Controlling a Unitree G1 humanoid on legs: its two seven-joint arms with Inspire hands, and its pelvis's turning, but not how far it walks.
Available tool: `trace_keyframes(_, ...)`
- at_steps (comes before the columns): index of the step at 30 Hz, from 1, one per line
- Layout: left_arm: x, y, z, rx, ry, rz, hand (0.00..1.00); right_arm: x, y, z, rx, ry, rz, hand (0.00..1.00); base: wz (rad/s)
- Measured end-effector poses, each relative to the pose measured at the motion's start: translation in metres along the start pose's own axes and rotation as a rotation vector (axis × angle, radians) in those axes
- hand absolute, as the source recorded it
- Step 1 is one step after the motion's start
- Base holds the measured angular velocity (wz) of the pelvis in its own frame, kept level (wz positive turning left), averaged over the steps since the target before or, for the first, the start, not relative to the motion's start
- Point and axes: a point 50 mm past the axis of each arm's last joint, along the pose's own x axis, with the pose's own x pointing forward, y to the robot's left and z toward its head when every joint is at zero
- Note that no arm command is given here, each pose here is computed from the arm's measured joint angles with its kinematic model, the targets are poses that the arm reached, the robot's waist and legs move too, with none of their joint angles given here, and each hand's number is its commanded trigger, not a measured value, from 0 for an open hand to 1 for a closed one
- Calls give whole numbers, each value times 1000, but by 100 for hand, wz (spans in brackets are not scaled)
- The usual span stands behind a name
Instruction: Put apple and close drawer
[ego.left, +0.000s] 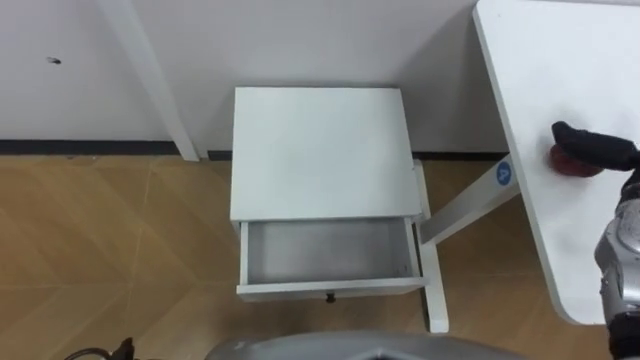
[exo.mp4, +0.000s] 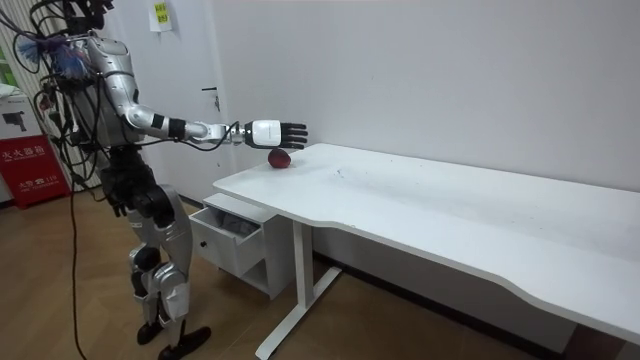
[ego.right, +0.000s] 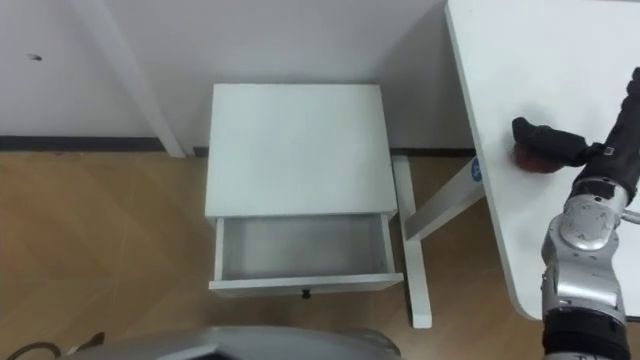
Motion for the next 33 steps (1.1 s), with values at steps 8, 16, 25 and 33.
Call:
trace_keyframes(8,0,-1,-2,-2,8,-14,0,-1,5,0,-4,-2,50,0,1)
trace_keyframes(16,0,-2,-3,-9,14,-21,0,-2,8,0,-1,0,84,0,0)
trace_keyframes(25,-1,-3,-7,11,22,-21,0,-4,9,-19,-21,79,130,0,0)
trace_keyframes(33,-2,-2,-9,24,25,-19,0,-8,18,-25,-76,95,189,14,0)
